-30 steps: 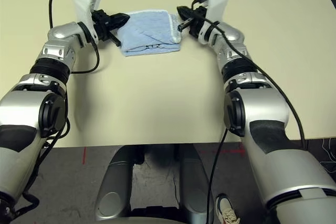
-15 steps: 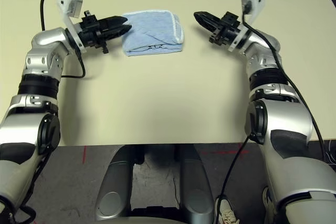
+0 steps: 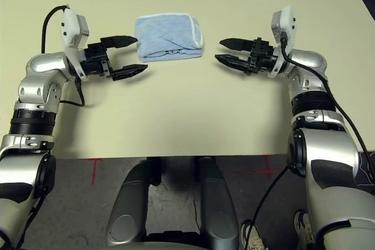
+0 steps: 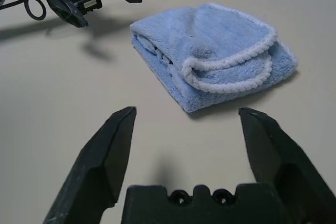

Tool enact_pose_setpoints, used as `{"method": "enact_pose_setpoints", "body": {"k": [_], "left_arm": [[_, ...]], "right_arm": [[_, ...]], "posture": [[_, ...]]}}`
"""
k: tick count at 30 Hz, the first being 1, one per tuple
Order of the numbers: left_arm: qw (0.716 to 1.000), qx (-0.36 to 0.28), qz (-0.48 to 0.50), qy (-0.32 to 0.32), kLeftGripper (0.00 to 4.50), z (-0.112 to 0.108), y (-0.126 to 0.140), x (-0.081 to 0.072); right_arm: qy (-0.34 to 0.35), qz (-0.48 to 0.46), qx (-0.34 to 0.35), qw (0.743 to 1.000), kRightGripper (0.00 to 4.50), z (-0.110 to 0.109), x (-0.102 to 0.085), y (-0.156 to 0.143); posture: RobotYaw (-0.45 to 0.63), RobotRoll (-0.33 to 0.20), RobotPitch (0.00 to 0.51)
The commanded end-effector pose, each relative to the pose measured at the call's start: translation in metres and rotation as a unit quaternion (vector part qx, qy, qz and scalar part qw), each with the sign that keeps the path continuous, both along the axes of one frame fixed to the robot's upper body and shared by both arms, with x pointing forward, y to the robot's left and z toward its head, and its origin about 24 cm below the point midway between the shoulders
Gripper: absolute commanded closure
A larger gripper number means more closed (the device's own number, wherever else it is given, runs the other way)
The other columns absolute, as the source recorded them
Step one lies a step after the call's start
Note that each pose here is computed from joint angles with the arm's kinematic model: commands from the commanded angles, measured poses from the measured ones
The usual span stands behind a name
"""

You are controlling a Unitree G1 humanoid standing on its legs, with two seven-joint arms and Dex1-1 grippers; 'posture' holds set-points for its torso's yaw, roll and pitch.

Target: Fold the towel and set it aside.

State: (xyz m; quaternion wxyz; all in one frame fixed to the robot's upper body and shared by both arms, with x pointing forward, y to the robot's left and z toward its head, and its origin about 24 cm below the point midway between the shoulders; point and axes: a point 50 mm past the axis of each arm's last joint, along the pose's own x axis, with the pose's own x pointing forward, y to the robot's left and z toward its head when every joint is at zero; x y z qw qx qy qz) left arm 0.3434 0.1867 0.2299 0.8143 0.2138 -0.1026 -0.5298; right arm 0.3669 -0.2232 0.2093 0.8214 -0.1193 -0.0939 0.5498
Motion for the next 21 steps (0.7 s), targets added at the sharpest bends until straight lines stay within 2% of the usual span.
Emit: {"method": "enact_pose_setpoints", "body": {"k": [1,5,10,16,21], "left_arm": [[1.0,0.021,-0.018,-0.011,0.0,-0.002,0.0,-0.006],[0.999,0.027,-0.024,-0.02,0.0,-0.001,0.0,-0.01],[0.999,0.036,-0.026,-0.027,0.0,0.001,0.002,-0.013],[0.999,0.034,-0.022,-0.028,0.0,0.0,0.004,-0.017],[0.999,0.031,-0.021,-0.028,0.0,-0.002,0.004,-0.02]], "right_arm": [[0.106,-0.038,0.079,0.991,0.05,-0.003,0.006,-0.007],[0.229,-0.06,0.168,0.957,0.05,-0.004,0.013,-0.001],[0.318,-0.05,0.2,0.925,0.05,-0.003,0.016,0.015],[0.386,-0.041,0.234,0.891,0.05,-0.002,0.021,0.034],[0.402,-0.049,0.239,0.882,0.05,-0.001,0.025,0.046]], "posture": [[0.03,0.0,0.295],[0.04,0.0,0.294],[0.06,0.0,0.295],[0.09,0.0,0.299],[0.1,0.0,0.299]]}}
